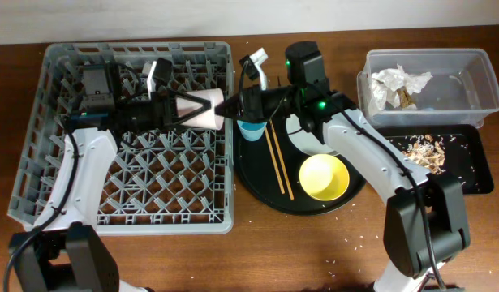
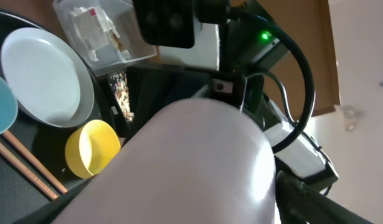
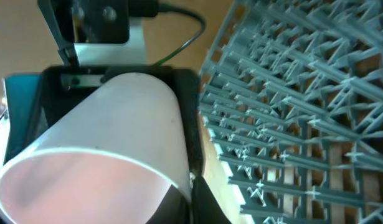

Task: Sort waste into correct bins and load items into the dishwasher rack
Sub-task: 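Hand pink cup from right gripper to left gripper, then place pink cup upside down in dish rack with left gripper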

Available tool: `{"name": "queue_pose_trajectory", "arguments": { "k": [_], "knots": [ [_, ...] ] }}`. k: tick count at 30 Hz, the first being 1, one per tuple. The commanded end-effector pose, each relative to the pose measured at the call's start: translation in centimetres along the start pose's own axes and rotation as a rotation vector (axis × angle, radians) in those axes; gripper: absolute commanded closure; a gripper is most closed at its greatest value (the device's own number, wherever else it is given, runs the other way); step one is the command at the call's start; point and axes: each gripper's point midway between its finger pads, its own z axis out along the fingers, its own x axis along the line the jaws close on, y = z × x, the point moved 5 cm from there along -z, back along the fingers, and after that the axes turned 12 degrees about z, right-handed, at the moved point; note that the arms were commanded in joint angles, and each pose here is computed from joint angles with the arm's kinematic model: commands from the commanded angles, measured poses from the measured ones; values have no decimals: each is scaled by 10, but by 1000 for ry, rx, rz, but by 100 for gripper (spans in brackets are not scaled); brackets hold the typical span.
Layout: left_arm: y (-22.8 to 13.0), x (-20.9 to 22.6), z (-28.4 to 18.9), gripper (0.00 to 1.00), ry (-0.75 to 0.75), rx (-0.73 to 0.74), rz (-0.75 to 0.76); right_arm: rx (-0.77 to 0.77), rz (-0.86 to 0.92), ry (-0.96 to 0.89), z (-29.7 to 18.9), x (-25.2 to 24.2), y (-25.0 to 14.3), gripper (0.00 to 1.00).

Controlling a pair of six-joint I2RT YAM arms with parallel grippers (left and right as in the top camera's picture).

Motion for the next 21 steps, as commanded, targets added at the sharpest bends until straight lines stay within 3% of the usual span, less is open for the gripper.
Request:
{"name": "queue_pose_trajectory", "arguments": {
  "k": [1, 6, 11, 14, 15, 18, 21],
  "knots": [
    [2, -3, 2, 8, -27, 6, 17, 64, 4, 38, 7, 0, -7, 96],
    [3, -2, -2, 11, -21, -3, 16, 74, 4, 46, 7, 1, -8, 96],
    [3, -2, -2, 38, -20, -3, 16, 68, 5, 45, 5, 1, -7, 96],
    [3, -2, -2, 39, -20, -3, 16, 67, 1, 44, 5, 1, -7, 95],
    [3, -2, -2, 39, -20, -3, 16, 67, 0, 44, 5, 0, -7, 91],
    [3, -1, -2, 39, -15, -3, 16, 56, -6, 42, 1, -1, -4, 49],
    [7, 4, -2, 44, 37, -13, 55, -6, -29, 19, -18, -9, 9, 22]
  ]
}}
